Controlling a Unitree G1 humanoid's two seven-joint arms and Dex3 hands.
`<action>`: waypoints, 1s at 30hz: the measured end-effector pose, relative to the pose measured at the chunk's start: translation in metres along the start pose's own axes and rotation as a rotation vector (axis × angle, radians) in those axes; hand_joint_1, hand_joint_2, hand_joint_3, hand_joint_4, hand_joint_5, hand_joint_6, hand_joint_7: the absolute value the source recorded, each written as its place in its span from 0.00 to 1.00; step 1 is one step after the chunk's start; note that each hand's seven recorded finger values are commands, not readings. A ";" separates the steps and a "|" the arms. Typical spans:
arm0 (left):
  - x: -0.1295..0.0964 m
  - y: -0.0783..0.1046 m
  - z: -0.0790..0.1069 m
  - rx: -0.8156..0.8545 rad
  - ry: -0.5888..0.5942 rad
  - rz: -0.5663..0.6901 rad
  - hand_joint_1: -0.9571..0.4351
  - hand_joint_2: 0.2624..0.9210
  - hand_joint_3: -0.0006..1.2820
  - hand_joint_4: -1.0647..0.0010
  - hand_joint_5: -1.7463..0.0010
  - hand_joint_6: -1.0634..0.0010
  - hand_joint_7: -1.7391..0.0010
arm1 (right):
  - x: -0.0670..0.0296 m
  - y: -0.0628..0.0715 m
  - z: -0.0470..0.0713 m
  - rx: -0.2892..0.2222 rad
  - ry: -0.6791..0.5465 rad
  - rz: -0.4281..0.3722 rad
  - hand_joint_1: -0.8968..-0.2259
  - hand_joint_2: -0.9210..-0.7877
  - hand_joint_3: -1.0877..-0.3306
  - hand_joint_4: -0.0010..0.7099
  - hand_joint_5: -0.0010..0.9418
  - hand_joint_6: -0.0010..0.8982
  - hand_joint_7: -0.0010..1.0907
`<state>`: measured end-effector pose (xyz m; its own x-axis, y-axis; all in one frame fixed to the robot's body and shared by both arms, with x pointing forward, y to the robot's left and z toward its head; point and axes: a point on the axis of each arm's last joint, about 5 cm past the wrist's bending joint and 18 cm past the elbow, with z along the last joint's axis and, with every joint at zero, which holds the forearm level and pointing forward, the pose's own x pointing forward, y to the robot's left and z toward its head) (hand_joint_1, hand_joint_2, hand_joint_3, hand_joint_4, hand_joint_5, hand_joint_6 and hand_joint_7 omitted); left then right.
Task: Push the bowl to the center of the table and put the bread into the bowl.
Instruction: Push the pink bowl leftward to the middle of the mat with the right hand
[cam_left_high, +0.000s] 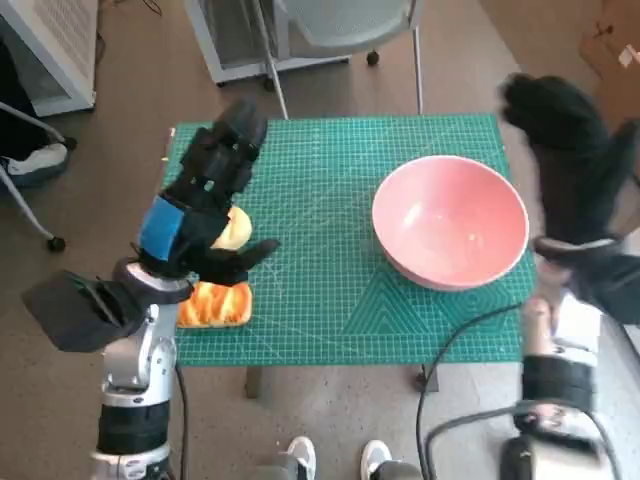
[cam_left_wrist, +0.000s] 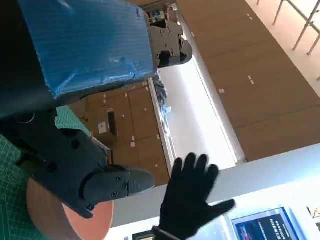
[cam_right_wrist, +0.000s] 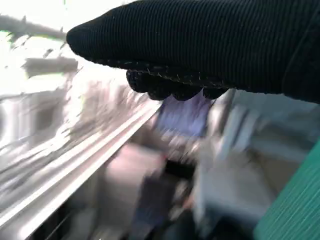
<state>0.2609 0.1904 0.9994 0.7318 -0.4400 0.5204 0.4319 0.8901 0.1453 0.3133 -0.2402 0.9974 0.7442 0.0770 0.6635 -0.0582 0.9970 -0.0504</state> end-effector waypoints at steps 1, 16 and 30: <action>0.000 0.000 0.000 0.000 0.000 0.001 0.54 0.26 0.56 1.00 1.00 1.00 0.81 | -0.0001 -0.004 -0.001 -0.017 0.014 -0.020 0.52 0.00 0.45 0.36 0.00 0.41 0.00; -0.001 -0.002 -0.002 -0.009 0.003 0.008 0.55 0.26 0.56 1.00 1.00 1.00 0.81 | -0.0174 -0.025 -0.025 -0.028 0.301 -0.209 0.54 0.00 0.37 0.26 0.00 0.32 0.00; -0.003 -0.003 -0.002 -0.015 0.007 0.023 0.56 0.26 0.56 1.00 1.00 1.00 0.80 | -0.0377 -0.013 -0.048 0.078 0.584 -0.288 0.59 0.00 0.39 0.33 0.02 0.38 0.02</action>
<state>0.2586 0.1891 0.9960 0.7452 -0.4204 0.5175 0.4228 0.8981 0.1207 0.3182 -0.2557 0.9368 0.9749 -0.1833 0.1263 0.1658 0.9765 0.1376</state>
